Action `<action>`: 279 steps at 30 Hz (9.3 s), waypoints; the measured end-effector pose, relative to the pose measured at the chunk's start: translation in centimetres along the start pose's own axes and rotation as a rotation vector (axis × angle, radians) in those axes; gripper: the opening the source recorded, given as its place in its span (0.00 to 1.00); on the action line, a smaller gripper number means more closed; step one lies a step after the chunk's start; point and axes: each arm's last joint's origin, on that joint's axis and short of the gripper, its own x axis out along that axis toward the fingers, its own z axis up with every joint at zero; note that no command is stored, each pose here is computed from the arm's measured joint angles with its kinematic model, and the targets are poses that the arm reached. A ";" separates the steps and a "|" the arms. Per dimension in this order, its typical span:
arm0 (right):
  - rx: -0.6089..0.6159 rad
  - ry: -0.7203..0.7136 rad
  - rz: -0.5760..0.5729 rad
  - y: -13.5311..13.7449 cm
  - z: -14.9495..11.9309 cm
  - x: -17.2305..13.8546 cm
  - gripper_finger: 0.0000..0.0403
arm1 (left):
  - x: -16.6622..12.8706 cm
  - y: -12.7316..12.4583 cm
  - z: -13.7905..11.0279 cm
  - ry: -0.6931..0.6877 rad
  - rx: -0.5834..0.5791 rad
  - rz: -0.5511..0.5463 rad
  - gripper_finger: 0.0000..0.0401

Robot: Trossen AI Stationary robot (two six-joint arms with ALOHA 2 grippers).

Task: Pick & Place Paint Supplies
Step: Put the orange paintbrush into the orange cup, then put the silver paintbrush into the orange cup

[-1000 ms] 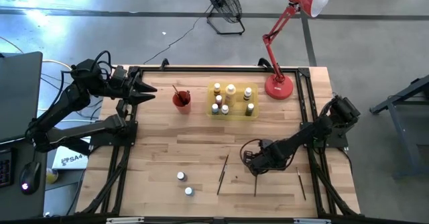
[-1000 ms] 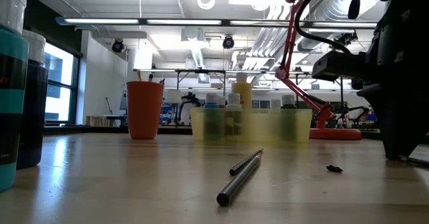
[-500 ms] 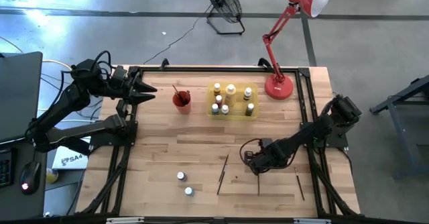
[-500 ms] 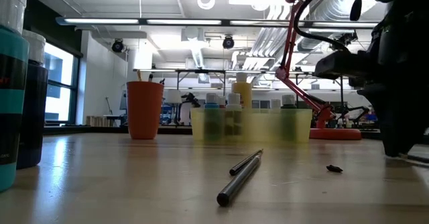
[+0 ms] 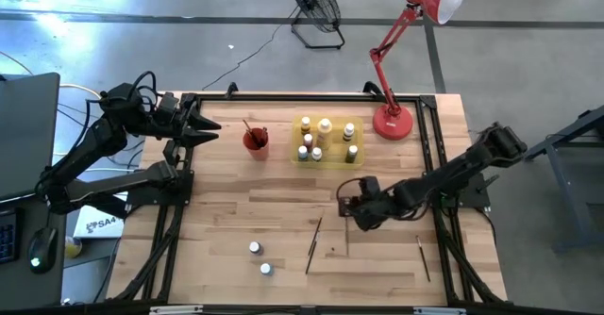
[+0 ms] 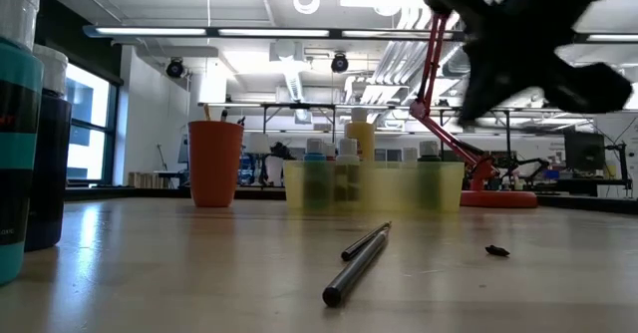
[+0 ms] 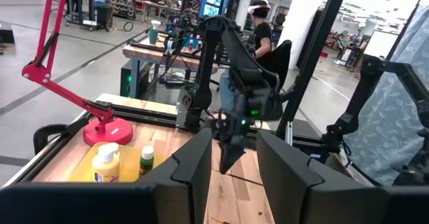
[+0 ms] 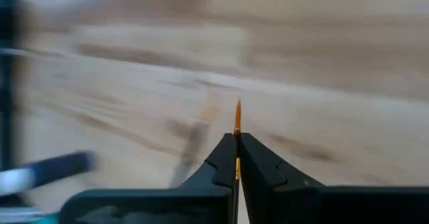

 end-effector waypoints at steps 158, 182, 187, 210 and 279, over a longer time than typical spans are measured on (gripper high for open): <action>-0.639 -0.529 0.861 7.9 9.6 -9.8 0.23 | 4.9 7.2 -12.0 0.068 -0.083 0.641 0.01; -0.639 -0.522 0.866 7.9 9.6 -9.8 0.23 | 4.6 8.3 -18.4 0.115 -0.180 0.704 0.15; -0.640 -0.522 0.865 7.9 9.6 -9.7 0.23 | 4.6 8.3 -18.2 0.104 -0.155 0.723 0.29; -0.625 -0.032 0.919 6.9 6.9 -9.0 0.15 | 2.9 3.9 -5.2 -0.122 0.068 0.388 0.24; 0.137 0.422 -0.704 -14.6 -3.2 -2.2 0.18 | 2.9 3.8 -5.8 -0.026 -0.028 0.340 0.08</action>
